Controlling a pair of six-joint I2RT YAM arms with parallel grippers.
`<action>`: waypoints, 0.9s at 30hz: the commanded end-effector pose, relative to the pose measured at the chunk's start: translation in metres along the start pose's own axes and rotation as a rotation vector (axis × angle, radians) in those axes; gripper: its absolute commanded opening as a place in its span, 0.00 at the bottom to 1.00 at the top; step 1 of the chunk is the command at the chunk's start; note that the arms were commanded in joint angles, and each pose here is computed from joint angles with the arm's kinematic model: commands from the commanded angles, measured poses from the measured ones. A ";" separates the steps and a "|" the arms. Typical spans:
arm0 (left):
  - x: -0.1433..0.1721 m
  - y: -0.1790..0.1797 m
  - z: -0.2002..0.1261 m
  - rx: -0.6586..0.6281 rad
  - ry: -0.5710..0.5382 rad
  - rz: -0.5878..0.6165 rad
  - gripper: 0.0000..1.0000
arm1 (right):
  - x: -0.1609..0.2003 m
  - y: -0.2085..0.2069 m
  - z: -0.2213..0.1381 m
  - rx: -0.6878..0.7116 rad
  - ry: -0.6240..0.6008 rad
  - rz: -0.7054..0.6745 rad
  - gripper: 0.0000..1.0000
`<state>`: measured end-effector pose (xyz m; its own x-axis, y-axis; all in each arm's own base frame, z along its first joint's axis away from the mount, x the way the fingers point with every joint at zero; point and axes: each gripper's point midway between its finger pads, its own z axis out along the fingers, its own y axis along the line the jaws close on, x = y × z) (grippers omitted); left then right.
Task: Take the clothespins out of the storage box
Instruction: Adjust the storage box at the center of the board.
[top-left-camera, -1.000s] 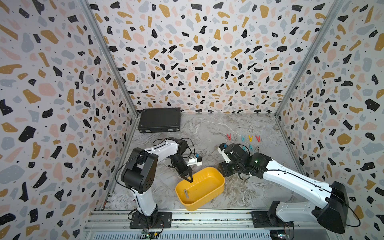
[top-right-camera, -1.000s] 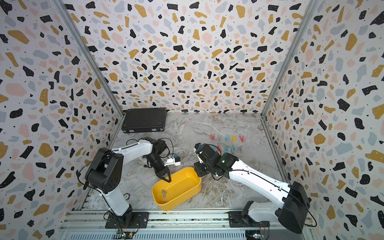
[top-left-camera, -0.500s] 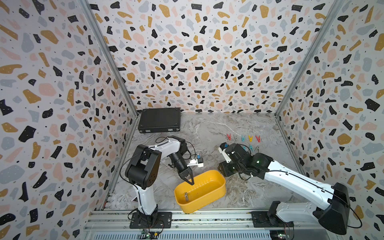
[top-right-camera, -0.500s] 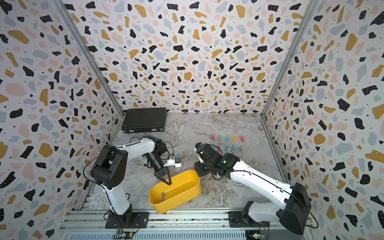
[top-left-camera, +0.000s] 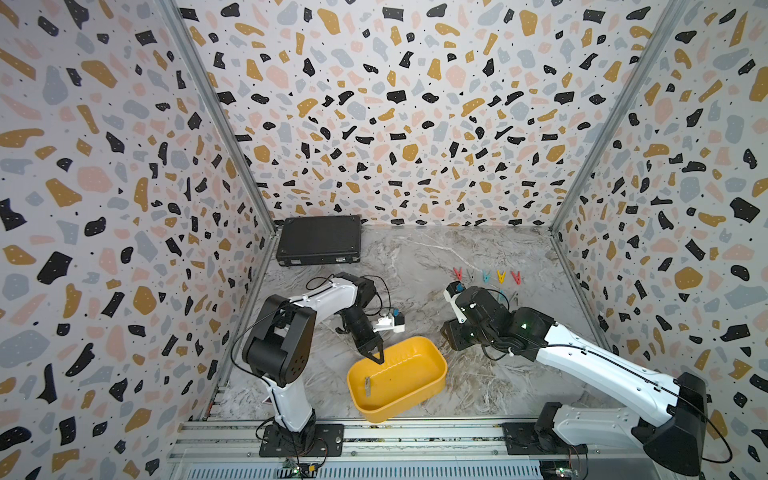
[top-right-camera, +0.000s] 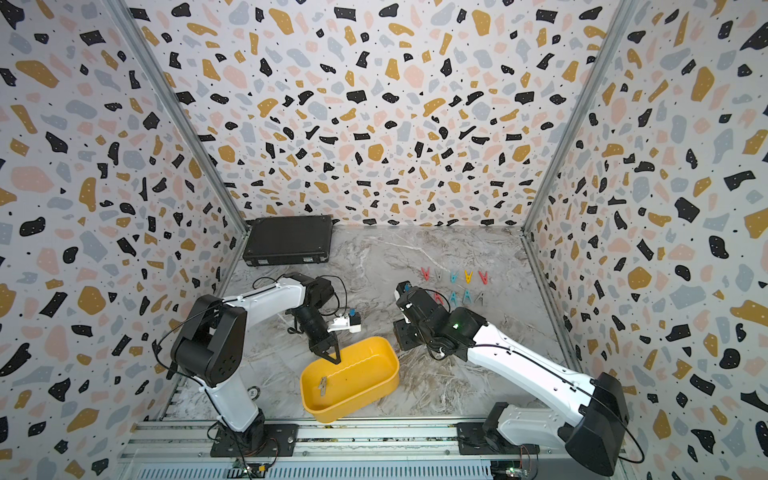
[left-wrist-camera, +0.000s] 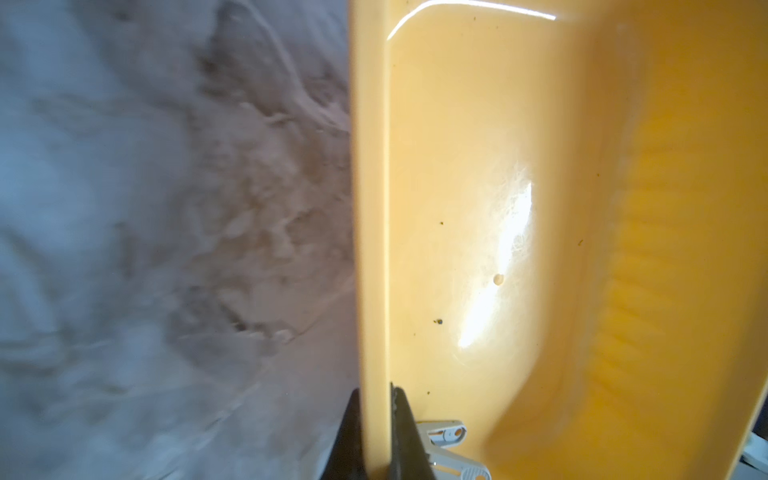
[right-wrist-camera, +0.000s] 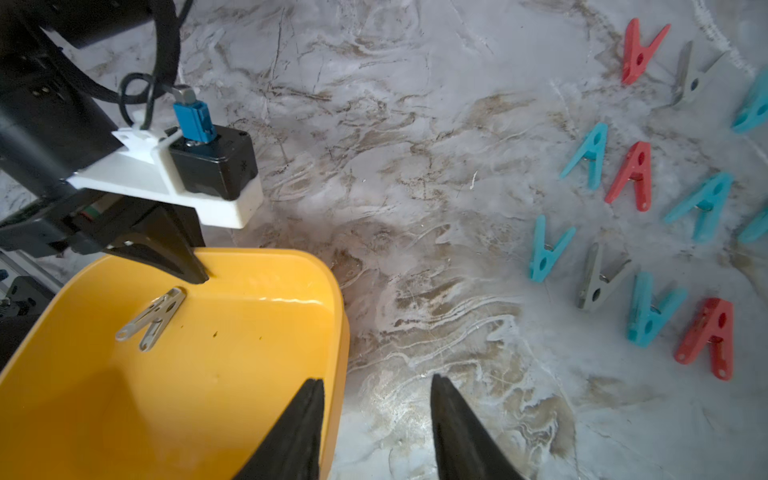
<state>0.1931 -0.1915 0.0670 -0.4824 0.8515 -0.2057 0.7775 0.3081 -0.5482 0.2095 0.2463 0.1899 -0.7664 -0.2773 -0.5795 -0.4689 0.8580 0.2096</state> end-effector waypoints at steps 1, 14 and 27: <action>-0.007 0.041 -0.012 -0.258 -0.008 -0.016 0.00 | -0.002 -0.005 -0.008 0.017 -0.016 0.015 0.47; -0.007 0.063 -0.016 -0.408 0.009 0.009 0.09 | 0.009 0.014 0.010 -0.080 0.050 -0.014 0.47; -0.033 0.035 -0.072 -0.442 -0.150 0.021 0.63 | 0.004 0.038 0.008 -0.172 0.042 -0.064 0.51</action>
<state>0.2562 -0.1777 0.0812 -0.4819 0.8295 -0.2824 0.8761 0.4503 -0.1724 0.1954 0.2732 0.1796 -0.7752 -0.3309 -0.5382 -0.5433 0.7839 0.3006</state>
